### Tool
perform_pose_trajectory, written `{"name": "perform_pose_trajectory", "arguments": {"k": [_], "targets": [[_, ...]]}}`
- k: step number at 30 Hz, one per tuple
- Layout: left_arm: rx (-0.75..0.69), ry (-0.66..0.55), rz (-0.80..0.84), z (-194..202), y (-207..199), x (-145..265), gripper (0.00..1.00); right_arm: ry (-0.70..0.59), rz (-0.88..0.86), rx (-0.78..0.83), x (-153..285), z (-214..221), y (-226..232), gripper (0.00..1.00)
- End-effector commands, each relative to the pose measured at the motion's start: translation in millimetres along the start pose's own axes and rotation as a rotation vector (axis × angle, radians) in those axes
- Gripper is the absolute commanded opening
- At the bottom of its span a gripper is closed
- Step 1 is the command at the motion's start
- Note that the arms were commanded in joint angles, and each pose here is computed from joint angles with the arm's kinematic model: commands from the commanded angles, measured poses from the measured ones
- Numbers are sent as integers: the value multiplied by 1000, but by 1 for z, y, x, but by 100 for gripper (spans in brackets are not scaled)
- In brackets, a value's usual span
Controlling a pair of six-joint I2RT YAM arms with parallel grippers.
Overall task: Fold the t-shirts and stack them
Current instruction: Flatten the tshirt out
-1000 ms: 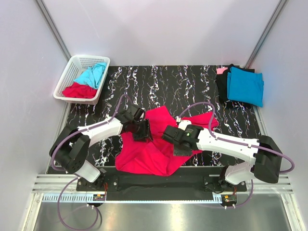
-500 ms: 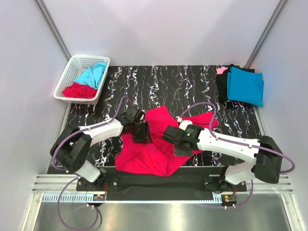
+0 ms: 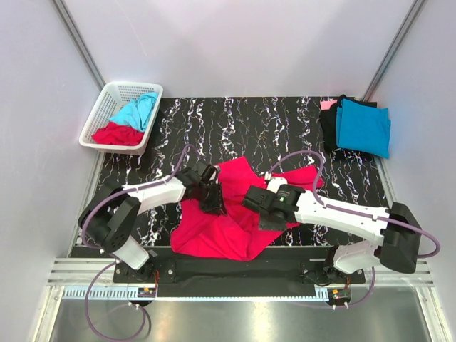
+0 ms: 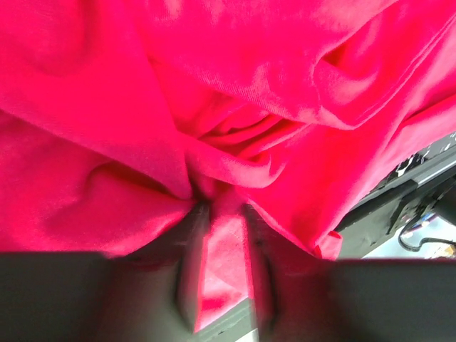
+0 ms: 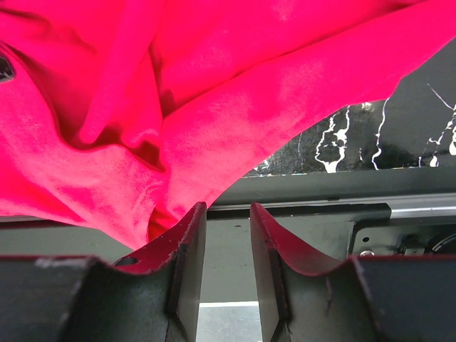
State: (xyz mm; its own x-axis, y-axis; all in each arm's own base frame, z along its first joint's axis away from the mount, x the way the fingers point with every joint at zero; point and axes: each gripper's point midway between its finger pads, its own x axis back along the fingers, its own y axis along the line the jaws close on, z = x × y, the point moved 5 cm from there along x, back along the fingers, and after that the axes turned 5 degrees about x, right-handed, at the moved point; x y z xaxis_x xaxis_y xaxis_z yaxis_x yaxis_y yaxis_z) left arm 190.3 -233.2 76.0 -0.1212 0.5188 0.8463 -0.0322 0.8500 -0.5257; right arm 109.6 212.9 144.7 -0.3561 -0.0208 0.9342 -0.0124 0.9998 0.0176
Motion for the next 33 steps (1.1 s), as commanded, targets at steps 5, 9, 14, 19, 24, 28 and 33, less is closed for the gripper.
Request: {"name": "perform_pose_trajectory", "arguments": {"k": [5, 9, 14, 19, 24, 28, 33], "targets": [[-21, -31, 38, 0, -10, 7, 1, -61, 21, -38, 8, -6, -8, 38], [-28, -82, 20, 1, -10, 24, 0, -96, 74, -71, 6, -9, -17, 38], [-34, -226, -41, 0, -10, 75, 0, -143, 176, -138, -2, -25, -44, 43], [-29, -569, -109, -13, -18, 178, 0, -121, 203, -195, -20, -40, -68, 45], [23, -738, -202, -5, -5, 245, 0, -83, 162, -266, -48, -47, -78, 46], [103, -892, -316, -1, 16, 286, 0, -59, 157, -298, -65, -53, -84, 46], [177, -1007, -406, 14, 39, 324, 0, -87, 179, -314, -68, -75, -89, 46]]}}
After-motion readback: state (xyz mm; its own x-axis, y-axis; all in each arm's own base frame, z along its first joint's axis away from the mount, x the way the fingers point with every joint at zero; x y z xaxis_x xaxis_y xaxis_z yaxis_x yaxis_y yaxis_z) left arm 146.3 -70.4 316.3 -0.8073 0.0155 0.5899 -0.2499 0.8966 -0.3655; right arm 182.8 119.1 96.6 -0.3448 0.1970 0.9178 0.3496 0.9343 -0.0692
